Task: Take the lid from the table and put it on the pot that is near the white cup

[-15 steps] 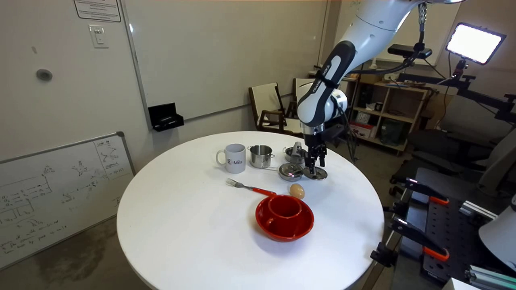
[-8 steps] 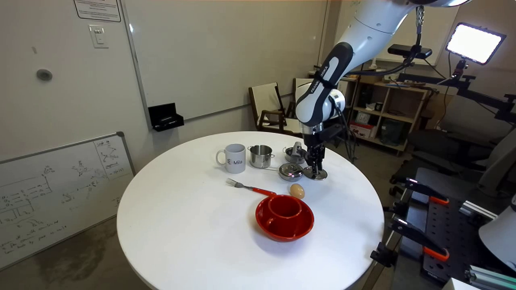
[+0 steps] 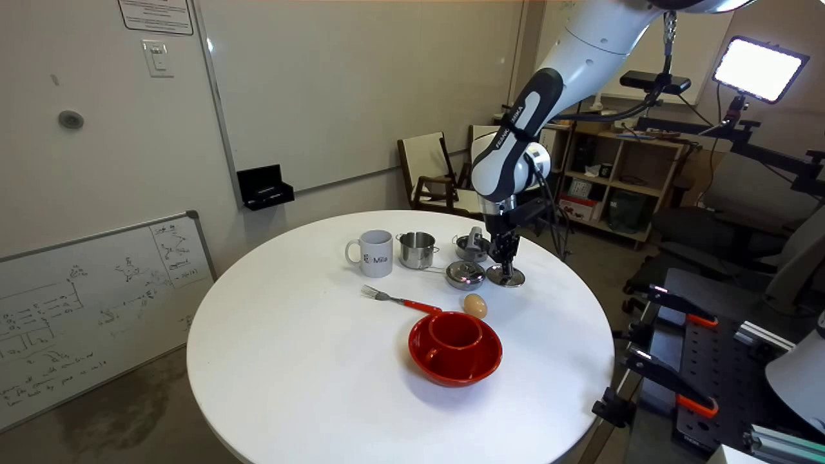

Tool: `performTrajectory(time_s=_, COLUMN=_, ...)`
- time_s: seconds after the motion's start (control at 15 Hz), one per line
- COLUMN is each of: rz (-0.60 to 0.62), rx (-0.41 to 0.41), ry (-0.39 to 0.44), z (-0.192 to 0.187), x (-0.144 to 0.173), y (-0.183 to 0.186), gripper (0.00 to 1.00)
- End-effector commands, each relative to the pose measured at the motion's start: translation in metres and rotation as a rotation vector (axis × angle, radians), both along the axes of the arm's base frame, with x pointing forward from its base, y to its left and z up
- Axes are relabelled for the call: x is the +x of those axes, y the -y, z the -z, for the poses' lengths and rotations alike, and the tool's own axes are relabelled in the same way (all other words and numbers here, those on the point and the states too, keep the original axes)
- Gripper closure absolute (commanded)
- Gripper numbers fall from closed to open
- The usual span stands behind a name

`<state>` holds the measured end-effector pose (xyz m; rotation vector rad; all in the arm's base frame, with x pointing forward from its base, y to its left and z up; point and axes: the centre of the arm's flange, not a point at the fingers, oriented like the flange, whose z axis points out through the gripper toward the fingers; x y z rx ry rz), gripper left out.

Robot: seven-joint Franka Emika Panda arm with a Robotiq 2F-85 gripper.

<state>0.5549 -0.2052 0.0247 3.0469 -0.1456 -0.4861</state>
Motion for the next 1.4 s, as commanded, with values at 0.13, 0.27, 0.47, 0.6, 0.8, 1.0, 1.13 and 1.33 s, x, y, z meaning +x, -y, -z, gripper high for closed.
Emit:
performTrajectory(time_s=0.13, rz=0.014, rx=0.004, ry=0.003, z=-0.025, x=-0.006, y=-0.004, gripper=1.00)
performTrajectory(time_s=0.27, rz=0.015, rx=-0.004, ry=-0.011, z=-0.044, x=-0.015, y=-0.004, gripper=1.00)
performTrajectory(time_s=0.47, rz=0.024, rx=-0.009, ry=-0.049, z=-0.071, x=-0.026, y=-0.007, gripper=1.00)
performTrajectory(time_s=0.6, rz=0.023, rx=0.001, ry=-0.054, z=-0.085, x=-0.026, y=-0.009, gripper=1.00)
performTrajectory(time_s=0.8, rz=0.002, rx=0.017, ry=-0.012, z=-0.100, x=-0.013, y=-0.016, gripper=1.00)
performTrajectory(time_s=1.0, rz=-0.031, rx=0.022, ry=0.020, z=-0.110, x=0.006, y=-0.028, gripper=1.00)
performTrajectory(time_s=1.13, rz=-0.061, rx=0.026, ry=0.031, z=-0.115, x=0.021, y=-0.039, gripper=1.00)
performTrajectory(time_s=1.33, rz=-0.114, rx=0.028, ry=0.031, z=-0.116, x=0.047, y=-0.056, gripper=1.00)
